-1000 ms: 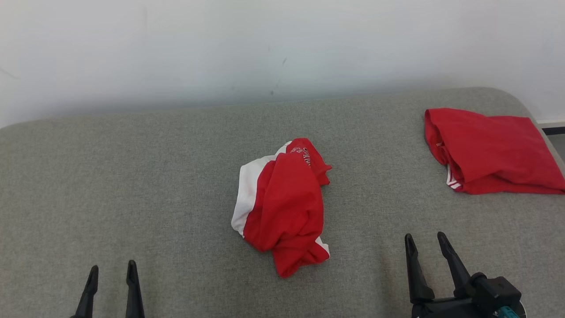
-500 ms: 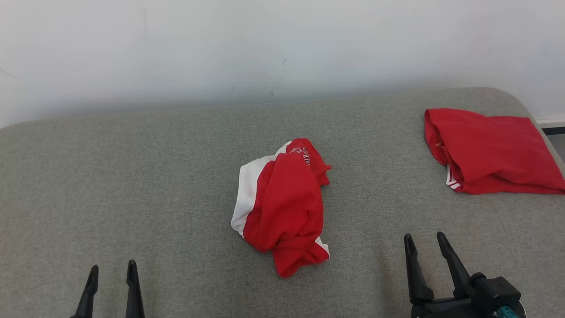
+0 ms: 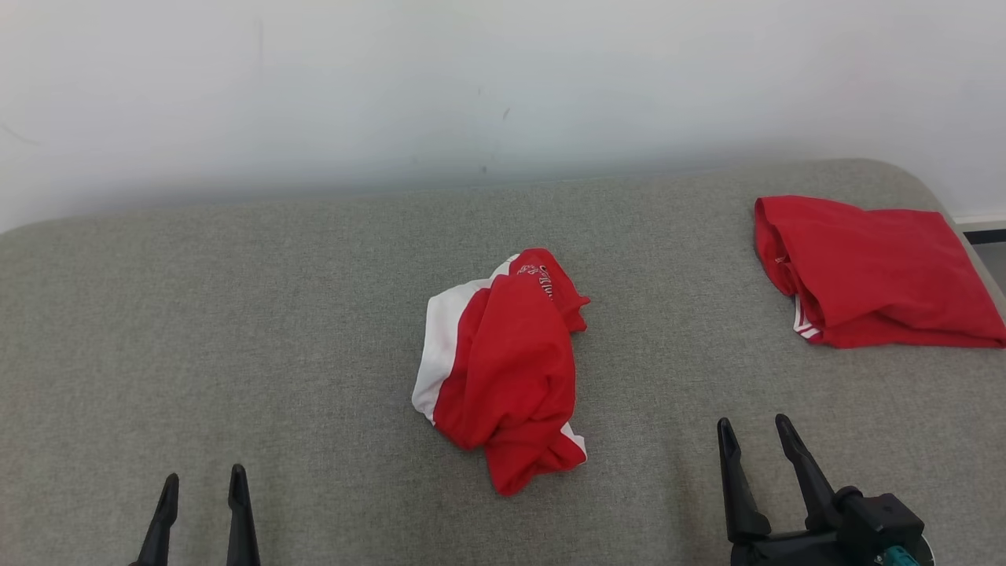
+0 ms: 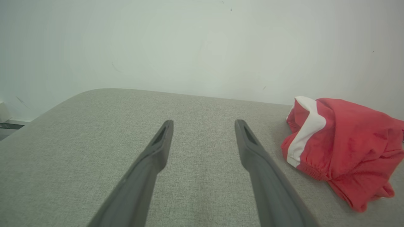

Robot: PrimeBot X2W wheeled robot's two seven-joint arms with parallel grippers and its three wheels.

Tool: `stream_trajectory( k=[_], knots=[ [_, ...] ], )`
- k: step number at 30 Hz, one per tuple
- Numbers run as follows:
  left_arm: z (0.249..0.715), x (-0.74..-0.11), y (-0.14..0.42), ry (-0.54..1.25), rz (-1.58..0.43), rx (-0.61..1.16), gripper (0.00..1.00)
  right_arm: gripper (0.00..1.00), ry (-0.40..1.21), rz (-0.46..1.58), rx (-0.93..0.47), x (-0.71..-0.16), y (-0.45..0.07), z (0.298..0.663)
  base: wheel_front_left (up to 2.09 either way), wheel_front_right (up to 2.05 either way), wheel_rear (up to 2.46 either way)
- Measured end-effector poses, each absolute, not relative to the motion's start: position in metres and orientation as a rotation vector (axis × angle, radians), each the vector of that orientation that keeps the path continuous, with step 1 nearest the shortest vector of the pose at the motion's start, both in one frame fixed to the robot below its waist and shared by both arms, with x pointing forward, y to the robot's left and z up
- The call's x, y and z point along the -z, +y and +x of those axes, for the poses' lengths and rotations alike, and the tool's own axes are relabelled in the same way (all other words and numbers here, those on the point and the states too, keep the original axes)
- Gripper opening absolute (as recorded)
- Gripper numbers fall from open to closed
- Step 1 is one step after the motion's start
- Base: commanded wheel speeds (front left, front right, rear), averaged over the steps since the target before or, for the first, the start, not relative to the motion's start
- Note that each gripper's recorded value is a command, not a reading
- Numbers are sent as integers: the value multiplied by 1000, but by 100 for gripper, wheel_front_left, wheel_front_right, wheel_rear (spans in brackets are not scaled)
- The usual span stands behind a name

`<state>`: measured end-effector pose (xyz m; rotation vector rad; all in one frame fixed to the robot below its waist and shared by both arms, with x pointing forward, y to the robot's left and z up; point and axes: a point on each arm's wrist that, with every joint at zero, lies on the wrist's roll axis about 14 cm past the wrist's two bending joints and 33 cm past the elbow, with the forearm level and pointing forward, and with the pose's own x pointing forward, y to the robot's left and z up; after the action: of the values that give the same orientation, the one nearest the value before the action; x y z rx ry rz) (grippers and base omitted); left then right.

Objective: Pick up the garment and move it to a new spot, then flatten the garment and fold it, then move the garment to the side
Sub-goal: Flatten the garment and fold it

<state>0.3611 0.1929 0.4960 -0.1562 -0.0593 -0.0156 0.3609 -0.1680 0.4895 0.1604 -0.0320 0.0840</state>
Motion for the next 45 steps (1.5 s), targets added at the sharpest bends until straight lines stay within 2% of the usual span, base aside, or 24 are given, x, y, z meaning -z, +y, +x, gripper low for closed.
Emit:
stream_trajectory(
  k=[10,21,32,42,43,44,45],
  knots=[
    [363,-491,187,-44,-163,30,100,100,-28,161,-79,-488,-169,361,0,0,0],
    [391,-490,126,-27,-189,205,100,100,-17,167,-80,-485,-169,364,0,0,0],
    [428,-473,75,38,-163,377,100,100,-8,168,6,-481,-196,361,0,0,0],
    [446,-431,40,175,-147,491,98,100,16,172,109,-473,-226,349,0,0,0],
    [448,-430,36,179,-147,503,30,100,20,170,118,-472,-229,347,0,0,0],
    [448,-429,33,183,-148,513,0,100,21,169,128,-471,-232,346,0,0,0],
    [448,-428,31,188,-153,519,0,100,23,168,135,-470,-234,345,0,0,0]
  ],
)
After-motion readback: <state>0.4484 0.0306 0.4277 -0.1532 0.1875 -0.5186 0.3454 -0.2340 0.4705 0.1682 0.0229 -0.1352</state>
